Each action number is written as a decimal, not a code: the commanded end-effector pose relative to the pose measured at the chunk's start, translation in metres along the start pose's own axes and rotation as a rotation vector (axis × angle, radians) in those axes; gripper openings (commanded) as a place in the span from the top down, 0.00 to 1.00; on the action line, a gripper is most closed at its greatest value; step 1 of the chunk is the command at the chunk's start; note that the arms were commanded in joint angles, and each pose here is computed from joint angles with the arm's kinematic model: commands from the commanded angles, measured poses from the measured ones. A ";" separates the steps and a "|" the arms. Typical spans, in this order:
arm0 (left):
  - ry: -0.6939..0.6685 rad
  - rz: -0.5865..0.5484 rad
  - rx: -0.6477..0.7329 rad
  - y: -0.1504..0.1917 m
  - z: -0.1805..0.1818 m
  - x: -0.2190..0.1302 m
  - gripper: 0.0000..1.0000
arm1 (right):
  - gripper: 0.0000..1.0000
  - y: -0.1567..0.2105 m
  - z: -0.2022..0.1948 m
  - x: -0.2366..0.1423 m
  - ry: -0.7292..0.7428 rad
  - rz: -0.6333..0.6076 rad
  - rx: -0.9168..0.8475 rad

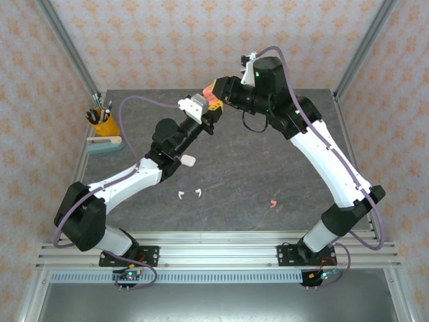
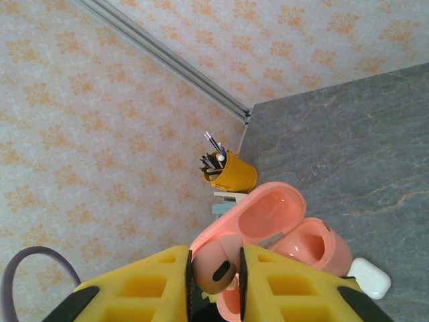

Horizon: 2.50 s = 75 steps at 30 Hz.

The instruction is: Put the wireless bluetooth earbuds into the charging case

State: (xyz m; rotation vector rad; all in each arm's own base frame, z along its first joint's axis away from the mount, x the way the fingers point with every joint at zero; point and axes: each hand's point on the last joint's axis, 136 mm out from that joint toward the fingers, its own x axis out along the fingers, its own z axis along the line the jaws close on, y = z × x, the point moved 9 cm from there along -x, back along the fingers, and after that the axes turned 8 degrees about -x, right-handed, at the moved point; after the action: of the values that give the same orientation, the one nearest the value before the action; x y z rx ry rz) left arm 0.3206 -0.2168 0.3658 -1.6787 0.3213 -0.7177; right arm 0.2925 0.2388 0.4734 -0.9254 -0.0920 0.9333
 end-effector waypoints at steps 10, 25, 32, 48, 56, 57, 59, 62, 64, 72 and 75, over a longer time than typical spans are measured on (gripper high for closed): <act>0.038 -0.079 -0.007 -0.020 -0.006 0.008 1.00 | 0.76 0.008 0.008 0.002 -0.031 0.007 -0.002; 0.034 -0.092 -0.005 -0.025 -0.006 0.009 1.00 | 0.77 0.018 0.005 0.000 0.028 0.038 -0.057; 0.028 -0.101 0.003 -0.029 -0.006 0.006 1.00 | 0.78 0.028 0.001 -0.002 0.087 0.070 -0.099; 0.045 -0.106 0.000 -0.033 -0.008 0.002 1.00 | 0.68 0.021 -0.004 -0.001 0.177 0.036 -0.099; 0.057 -0.105 -0.006 -0.034 -0.009 0.000 1.00 | 0.63 0.018 -0.003 0.002 0.183 0.034 -0.101; 0.057 -0.106 -0.006 -0.034 -0.009 -0.001 1.00 | 0.62 0.018 -0.002 0.002 0.180 0.036 -0.100; 0.057 -0.105 -0.006 -0.033 -0.009 -0.001 1.00 | 0.59 0.017 -0.001 0.002 0.172 0.035 -0.099; 0.055 -0.100 -0.009 -0.032 -0.009 -0.002 1.00 | 0.48 0.013 0.005 -0.001 0.145 0.029 -0.096; 0.054 -0.100 -0.012 -0.031 -0.009 -0.002 1.00 | 0.43 0.008 0.012 -0.006 0.116 0.017 -0.090; 0.044 -0.097 -0.022 -0.027 -0.008 -0.008 1.00 | 0.37 -0.013 0.016 -0.043 0.143 -0.075 -0.047; 0.039 -0.094 -0.023 -0.026 -0.007 -0.010 1.00 | 0.37 -0.014 -0.001 -0.056 0.210 -0.096 0.004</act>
State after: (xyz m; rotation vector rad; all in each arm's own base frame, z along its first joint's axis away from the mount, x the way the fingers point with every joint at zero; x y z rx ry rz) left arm 0.3159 -0.2161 0.3718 -1.6951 0.3370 -0.7505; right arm 0.2754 0.2189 0.4974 -1.0256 -0.0198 0.8113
